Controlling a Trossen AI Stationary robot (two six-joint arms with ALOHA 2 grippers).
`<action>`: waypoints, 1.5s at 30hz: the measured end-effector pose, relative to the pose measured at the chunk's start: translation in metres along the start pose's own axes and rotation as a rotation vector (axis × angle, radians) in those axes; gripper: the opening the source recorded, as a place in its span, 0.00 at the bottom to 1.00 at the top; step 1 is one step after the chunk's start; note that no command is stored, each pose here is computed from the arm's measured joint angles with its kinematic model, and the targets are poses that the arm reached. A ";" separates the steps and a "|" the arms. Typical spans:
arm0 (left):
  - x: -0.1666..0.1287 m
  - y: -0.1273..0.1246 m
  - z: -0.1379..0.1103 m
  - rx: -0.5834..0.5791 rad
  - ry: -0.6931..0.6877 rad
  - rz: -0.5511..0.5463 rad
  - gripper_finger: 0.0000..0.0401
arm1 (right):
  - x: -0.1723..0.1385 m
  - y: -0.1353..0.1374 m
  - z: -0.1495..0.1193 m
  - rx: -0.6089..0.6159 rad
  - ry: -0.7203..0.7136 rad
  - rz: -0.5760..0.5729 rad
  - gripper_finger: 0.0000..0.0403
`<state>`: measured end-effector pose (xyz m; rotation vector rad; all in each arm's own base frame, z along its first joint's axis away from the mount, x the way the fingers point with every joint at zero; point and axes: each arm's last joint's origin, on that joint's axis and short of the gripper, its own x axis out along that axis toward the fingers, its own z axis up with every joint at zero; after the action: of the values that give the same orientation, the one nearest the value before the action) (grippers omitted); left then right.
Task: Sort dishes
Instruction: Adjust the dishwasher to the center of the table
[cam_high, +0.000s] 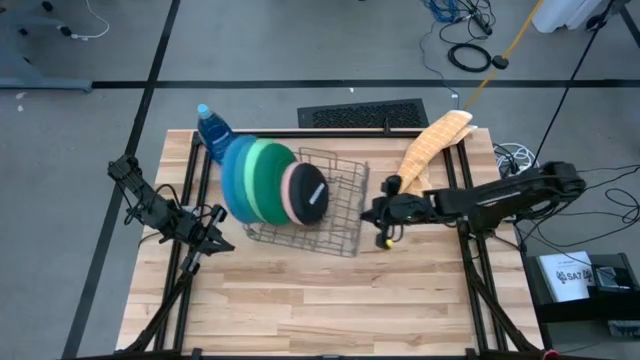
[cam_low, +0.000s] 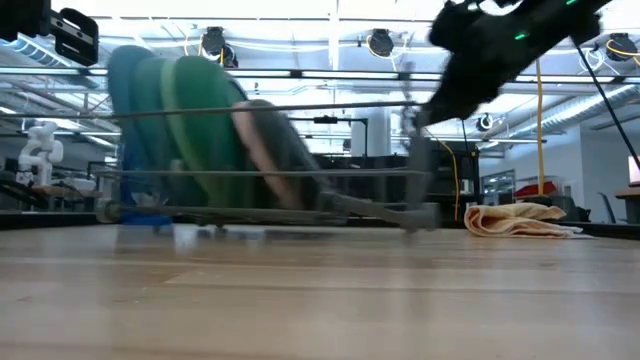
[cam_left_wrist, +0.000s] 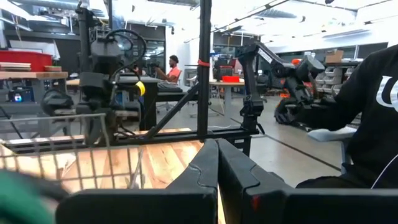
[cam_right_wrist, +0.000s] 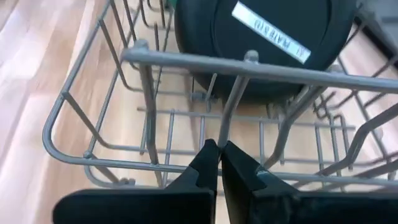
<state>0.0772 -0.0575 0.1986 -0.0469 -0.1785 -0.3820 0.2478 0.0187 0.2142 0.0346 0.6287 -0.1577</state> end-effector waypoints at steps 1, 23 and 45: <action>0.000 0.000 0.000 0.000 0.000 0.000 0.00 | -0.008 0.000 -0.002 0.007 0.030 0.004 0.00; -0.002 0.009 -0.014 -0.019 0.133 0.318 0.00 | -0.093 -0.008 -0.026 0.051 0.167 0.069 0.32; 0.002 0.032 -0.015 0.069 0.142 0.287 0.00 | -0.109 -0.014 -0.008 -0.027 -0.105 -0.033 0.47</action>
<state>0.0936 -0.0303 0.1839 0.0223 -0.0431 -0.0916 0.1541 0.0202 0.2726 -0.0100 0.5267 -0.1813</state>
